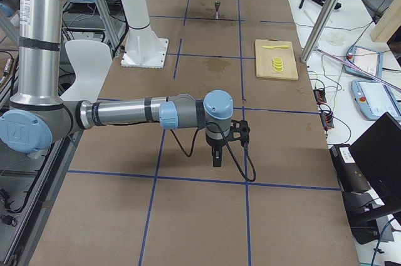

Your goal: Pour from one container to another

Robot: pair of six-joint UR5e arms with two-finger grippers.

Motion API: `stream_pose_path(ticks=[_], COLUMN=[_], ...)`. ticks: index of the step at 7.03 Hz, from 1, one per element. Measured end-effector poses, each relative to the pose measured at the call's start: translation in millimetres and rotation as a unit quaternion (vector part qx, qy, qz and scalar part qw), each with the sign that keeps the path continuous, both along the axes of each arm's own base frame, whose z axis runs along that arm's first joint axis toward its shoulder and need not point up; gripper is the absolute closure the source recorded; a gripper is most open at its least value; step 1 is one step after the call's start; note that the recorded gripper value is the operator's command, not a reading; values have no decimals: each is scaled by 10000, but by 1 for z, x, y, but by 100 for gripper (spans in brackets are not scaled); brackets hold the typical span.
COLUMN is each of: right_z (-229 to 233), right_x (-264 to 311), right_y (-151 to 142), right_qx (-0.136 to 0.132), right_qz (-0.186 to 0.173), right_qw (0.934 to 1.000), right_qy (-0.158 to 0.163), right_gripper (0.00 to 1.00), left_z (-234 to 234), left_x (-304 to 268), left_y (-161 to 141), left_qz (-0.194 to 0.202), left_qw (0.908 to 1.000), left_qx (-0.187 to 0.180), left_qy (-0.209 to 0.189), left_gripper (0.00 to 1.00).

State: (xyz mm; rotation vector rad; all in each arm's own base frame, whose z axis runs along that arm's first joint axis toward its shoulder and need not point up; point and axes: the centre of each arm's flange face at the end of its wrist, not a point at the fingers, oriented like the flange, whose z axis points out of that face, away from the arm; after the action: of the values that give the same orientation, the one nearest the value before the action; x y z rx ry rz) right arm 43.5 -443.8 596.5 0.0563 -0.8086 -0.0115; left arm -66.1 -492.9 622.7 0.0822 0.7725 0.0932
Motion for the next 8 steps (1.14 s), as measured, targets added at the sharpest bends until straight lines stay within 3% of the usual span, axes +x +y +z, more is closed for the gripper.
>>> stream_pose_path(ticks=[2,8], right_z=[4,30], right_x=[8,18], right_y=[1,3], right_qx=[-52,-175], right_qz=[85,106], right_qw=[9999,9997], right_qy=[-138,-146], right_gripper=[0,0], left_z=[3,-2], left_x=[-3,-3], left_y=[-2,-6], left_qz=[-70,-243], left_qw=[9999,9996], left_qx=[-72,-165], left_qy=[16,39], left_gripper=[0,0])
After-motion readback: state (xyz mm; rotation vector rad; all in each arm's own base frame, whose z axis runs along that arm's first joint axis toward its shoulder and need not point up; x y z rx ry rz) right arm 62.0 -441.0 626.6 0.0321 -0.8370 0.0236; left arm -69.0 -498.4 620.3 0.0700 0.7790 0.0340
